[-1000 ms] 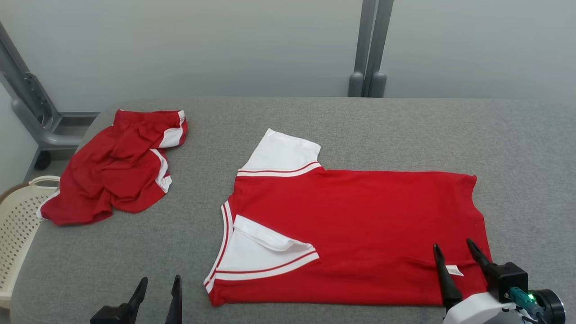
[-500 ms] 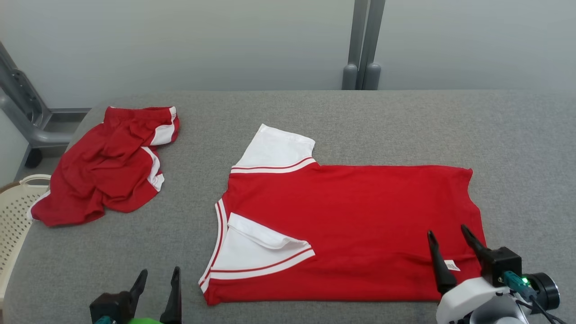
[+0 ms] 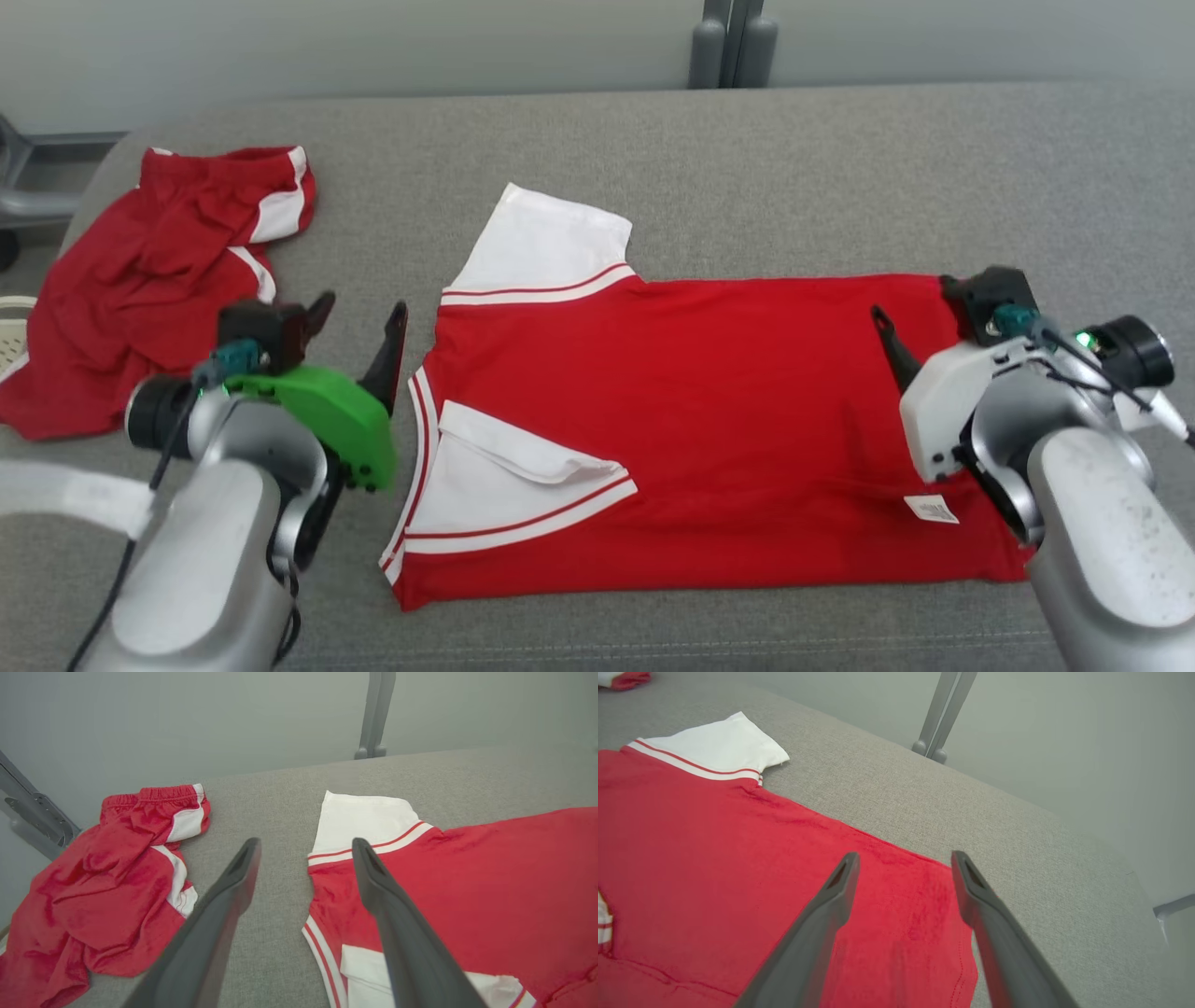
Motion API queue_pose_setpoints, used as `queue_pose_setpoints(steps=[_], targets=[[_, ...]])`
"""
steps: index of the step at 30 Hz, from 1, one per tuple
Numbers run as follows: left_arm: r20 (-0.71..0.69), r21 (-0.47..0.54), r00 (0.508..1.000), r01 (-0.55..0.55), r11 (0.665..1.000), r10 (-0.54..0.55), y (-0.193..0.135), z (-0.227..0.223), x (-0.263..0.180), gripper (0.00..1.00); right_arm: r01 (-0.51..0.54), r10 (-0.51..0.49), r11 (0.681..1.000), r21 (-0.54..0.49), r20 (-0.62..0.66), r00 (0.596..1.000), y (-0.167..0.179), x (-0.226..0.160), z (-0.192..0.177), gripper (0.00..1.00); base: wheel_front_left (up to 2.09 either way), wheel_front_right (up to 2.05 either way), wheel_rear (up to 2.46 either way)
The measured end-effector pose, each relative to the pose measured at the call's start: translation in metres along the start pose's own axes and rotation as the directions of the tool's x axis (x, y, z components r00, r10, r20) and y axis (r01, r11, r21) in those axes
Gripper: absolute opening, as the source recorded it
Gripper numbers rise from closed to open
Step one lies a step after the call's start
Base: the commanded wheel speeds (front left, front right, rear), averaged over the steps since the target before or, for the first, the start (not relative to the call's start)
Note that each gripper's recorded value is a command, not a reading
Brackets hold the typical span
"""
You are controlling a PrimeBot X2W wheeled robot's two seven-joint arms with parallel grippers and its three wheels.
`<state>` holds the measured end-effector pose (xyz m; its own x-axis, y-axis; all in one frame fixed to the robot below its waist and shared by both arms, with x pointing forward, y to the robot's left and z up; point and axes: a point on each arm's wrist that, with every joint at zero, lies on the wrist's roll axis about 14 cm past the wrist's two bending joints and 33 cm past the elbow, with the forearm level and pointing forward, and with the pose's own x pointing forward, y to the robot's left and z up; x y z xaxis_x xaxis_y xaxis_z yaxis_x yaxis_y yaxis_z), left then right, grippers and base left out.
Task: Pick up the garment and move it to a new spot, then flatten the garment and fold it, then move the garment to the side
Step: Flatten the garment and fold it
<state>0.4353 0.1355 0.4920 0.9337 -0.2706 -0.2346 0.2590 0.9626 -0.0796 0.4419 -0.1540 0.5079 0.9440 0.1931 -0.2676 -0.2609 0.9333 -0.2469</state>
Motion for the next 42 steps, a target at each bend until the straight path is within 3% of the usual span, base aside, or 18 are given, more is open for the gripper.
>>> queue_pose_setpoints(steps=[1, 11, 19, 33, 34, 36, 37, 38, 39, 42], targets=[[-0.028, 0.064, 0.999, 0.028, 0.998, -0.026, 0.002, 0.018, 0.041, 1.00, -0.005, 0.003, 1.000, -0.028, -0.092, 0.996, -0.017, 0.026, 0.002, 1.00, 0.00, 0.00, 0.00], [-0.208, 0.190, 0.975, 0.117, 0.975, -0.076, 0.001, 0.002, 0.140, 1.00, 0.036, -0.059, 0.996, -0.086, -0.281, 0.958, -0.066, 0.071, -0.026, 1.00, 0.00, 0.00, 0.00], [-0.349, 0.206, 0.933, 0.168, 0.964, -0.088, 0.000, -0.047, 0.184, 1.00, 0.061, -0.076, 0.997, -0.053, -0.342, 0.937, -0.079, 0.086, -0.052, 1.00, 0.00, 0.00, 0.00], [-0.429, 0.198, 0.901, 0.171, 0.965, -0.072, -0.014, -0.070, 0.231, 0.99, 0.117, -0.128, 0.992, -0.050, -0.427, 0.895, -0.101, 0.078, -0.092, 1.00, 0.00, 0.00, 0.00], [-0.435, 0.197, 0.898, 0.171, 0.965, -0.070, -0.014, -0.072, 0.232, 0.87, 0.119, -0.129, 0.992, -0.051, -0.431, 0.893, -0.102, 0.078, -0.093, 1.00, 0.00, 0.00, 0.00], [-0.450, 0.194, 0.890, 0.176, 0.965, -0.072, -0.016, -0.075, 0.234, 0.47, 0.121, -0.131, 0.991, -0.052, -0.436, 0.890, -0.103, 0.078, -0.096, 1.00, 0.00, 0.00, 0.00], [-0.460, 0.188, 0.885, 0.181, 0.965, -0.077, -0.018, -0.077, 0.234, 0.41, 0.122, -0.132, 0.991, -0.051, -0.438, 0.889, -0.103, 0.078, -0.097, 1.00, 0.00, 0.00, 0.00], [-0.469, 0.179, 0.880, 0.186, 0.966, -0.083, -0.019, -0.079, 0.233, 0.29, 0.123, -0.133, 0.991, -0.051, -0.440, 0.888, -0.104, 0.078, -0.097, 1.00, 0.00, 0.00, 0.00], [-0.474, 0.173, 0.876, 0.191, 0.966, -0.088, -0.022, -0.080, 0.233, 0.00, 0.124, -0.134, 0.991, -0.052, -0.442, 0.887, -0.104, 0.079, -0.098, 1.00, 0.00, 0.00, 0.00], [-0.480, 0.167, 0.872, 0.198, 0.966, -0.096, -0.025, -0.084, 0.233, 0.00, 0.133, -0.140, 0.990, -0.047, -0.438, 0.888, -0.108, 0.081, -0.096, 1.00, 0.00, 0.00, 0.00]])
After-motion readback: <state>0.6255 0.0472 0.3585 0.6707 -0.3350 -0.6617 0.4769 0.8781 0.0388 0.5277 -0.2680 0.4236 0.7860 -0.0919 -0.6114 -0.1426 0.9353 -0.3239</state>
